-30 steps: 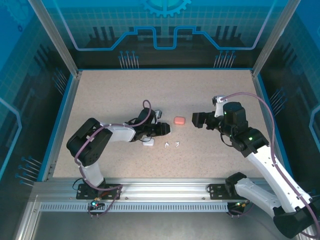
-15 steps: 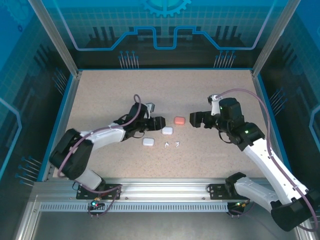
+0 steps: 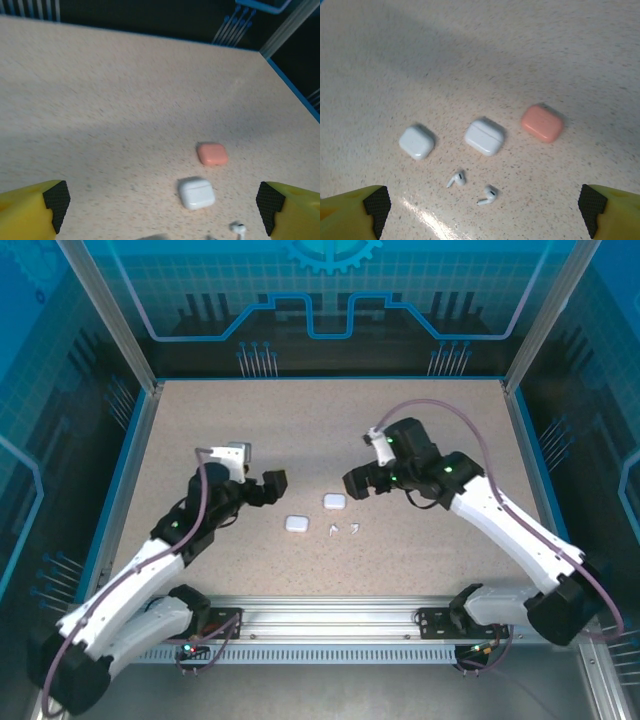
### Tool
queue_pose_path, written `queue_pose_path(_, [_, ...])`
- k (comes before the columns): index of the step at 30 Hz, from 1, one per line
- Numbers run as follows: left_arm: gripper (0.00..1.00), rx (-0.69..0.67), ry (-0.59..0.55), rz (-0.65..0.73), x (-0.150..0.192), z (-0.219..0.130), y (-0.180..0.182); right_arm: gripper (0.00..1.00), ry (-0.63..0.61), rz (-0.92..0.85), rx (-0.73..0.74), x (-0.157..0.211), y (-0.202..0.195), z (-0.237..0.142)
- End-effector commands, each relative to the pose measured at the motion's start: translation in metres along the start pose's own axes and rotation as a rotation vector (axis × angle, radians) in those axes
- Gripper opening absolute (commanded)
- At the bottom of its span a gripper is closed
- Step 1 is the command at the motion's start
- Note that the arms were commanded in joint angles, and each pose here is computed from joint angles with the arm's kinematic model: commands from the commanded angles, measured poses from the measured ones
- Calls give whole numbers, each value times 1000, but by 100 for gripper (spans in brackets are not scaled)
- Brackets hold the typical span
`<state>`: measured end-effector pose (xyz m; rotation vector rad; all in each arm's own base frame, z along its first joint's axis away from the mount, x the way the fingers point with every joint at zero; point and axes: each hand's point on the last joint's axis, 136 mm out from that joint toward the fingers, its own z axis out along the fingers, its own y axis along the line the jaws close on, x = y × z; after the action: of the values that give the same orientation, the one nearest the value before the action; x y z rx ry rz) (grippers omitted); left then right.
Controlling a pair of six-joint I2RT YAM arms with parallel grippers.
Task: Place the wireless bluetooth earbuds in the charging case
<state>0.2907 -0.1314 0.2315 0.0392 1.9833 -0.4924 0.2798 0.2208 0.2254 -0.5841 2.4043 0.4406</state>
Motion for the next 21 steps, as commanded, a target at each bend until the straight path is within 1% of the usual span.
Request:
queue_pose_path(1, [99, -146, -39, 106, -3, -27, 30, 100, 97, -162, 5, 7, 20, 12])
queue_pose_path(4, [99, -199, -115, 122, -18, -54, 38, 100, 125, -296, -17, 7, 44, 30])
queue_pose_path(7, [99, -235, -193, 125, -32, -81, 44, 100, 156, -435, -84, 12, 72, 50])
queue_pose_path(12, [99, -263, -277, 120, -47, -115, 49, 100, 266, -644, -139, 33, 101, 88])
queue_pose_path(16, [99, -270, -299, 112, -50, -128, 51, 99, 353, -772, -181, 49, 114, 117])
queue_pose_path(21, [99, -276, -298, 112, -49, -130, 52, 93, 449, -899, -146, 58, 114, 151])
